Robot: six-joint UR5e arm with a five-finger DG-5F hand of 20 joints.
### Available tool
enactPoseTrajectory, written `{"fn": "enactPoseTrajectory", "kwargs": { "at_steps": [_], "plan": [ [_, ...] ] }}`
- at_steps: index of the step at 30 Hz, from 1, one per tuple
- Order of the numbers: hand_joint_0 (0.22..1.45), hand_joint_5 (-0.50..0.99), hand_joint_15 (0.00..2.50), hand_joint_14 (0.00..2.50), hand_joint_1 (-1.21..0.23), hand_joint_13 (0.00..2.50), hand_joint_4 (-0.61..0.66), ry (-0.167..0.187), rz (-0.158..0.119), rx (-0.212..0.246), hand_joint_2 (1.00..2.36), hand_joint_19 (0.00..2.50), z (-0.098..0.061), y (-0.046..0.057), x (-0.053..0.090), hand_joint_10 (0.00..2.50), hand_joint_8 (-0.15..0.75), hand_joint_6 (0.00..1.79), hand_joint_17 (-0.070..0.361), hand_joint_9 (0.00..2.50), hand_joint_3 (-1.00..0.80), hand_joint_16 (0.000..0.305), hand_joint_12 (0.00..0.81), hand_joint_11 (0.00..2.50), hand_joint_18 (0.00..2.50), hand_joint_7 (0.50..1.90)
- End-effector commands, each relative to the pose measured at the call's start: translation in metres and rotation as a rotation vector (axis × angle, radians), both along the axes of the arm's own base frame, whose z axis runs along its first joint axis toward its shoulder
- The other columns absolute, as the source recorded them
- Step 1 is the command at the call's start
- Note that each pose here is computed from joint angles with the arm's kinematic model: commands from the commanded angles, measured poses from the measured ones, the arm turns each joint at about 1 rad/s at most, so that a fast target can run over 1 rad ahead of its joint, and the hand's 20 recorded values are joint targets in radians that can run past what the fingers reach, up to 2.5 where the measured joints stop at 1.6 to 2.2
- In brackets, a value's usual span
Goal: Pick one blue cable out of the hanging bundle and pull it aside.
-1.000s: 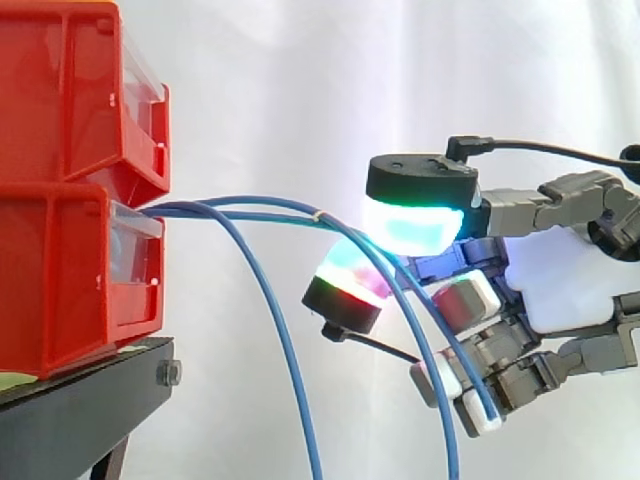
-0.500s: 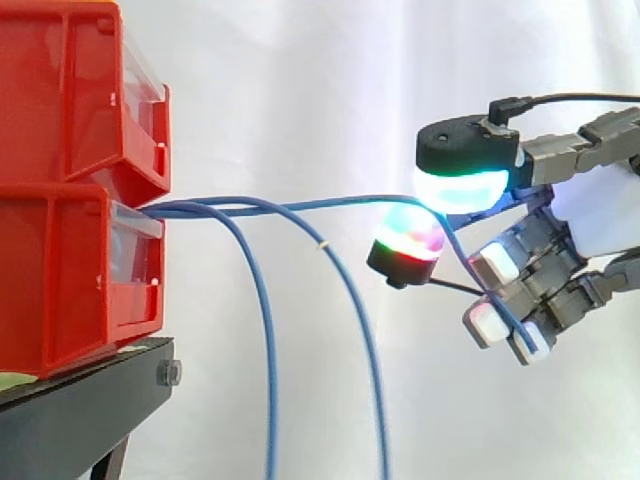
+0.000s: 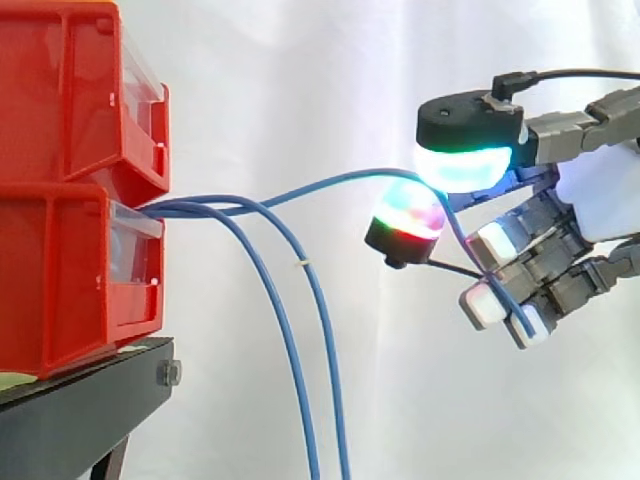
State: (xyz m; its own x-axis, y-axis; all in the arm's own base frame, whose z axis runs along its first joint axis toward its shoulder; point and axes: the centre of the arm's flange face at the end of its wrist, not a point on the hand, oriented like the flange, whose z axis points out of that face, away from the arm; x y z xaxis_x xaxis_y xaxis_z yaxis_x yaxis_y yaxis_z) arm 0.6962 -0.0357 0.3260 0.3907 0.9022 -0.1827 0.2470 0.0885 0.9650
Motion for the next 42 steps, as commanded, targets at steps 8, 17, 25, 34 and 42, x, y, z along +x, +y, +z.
{"fn": "enactPoseTrajectory", "kwargs": {
  "at_steps": [8, 17, 25, 34, 42],
  "plan": [
    [0.56, -0.05, 0.58, 0.02, -0.83, 1.04, -0.04, -0.113, 0.024, 0.222, 1.0, 0.62, -0.037, 0.014, -0.004, 0.02, 0.303, 0.9, 0.143, 1.32, -0.01, 0.064, 0.409, 0.52, 0.93, 1.05],
    [0.52, -0.03, 0.59, 0.02, -0.84, 1.06, -0.1, -0.157, 0.022, 0.256, 1.14, 0.61, -0.041, 0.015, -0.001, 0.01, 0.312, 0.88, 0.151, 1.28, 0.03, 0.067, 0.423, 0.49, 0.95, 1.1],
    [0.54, -0.03, 0.58, 0.02, -0.85, 1.06, -0.09, -0.155, 0.032, 0.249, 1.06, 0.61, -0.041, 0.02, -0.001, 0.01, 0.309, 0.88, 0.149, 1.24, 0.03, 0.066, 0.425, 0.5, 0.95, 1.09],
    [0.55, -0.03, 0.53, 0.02, -0.86, 0.98, -0.13, -0.151, 0.04, 0.245, 1.02, 0.58, -0.04, 0.025, -0.001, 0.01, 0.294, 0.88, 0.145, 1.05, 0.04, 0.064, 0.422, 0.36, 0.91, 1.08],
    [0.55, -0.04, 0.53, 0.02, -0.85, 0.96, -0.16, -0.151, 0.037, 0.244, 1.02, 0.57, -0.04, 0.025, -0.001, 0.01, 0.283, 0.89, 0.142, 0.95, 0.04, 0.063, 0.44, 0.48, 0.89, 1.07]
  ]
}}
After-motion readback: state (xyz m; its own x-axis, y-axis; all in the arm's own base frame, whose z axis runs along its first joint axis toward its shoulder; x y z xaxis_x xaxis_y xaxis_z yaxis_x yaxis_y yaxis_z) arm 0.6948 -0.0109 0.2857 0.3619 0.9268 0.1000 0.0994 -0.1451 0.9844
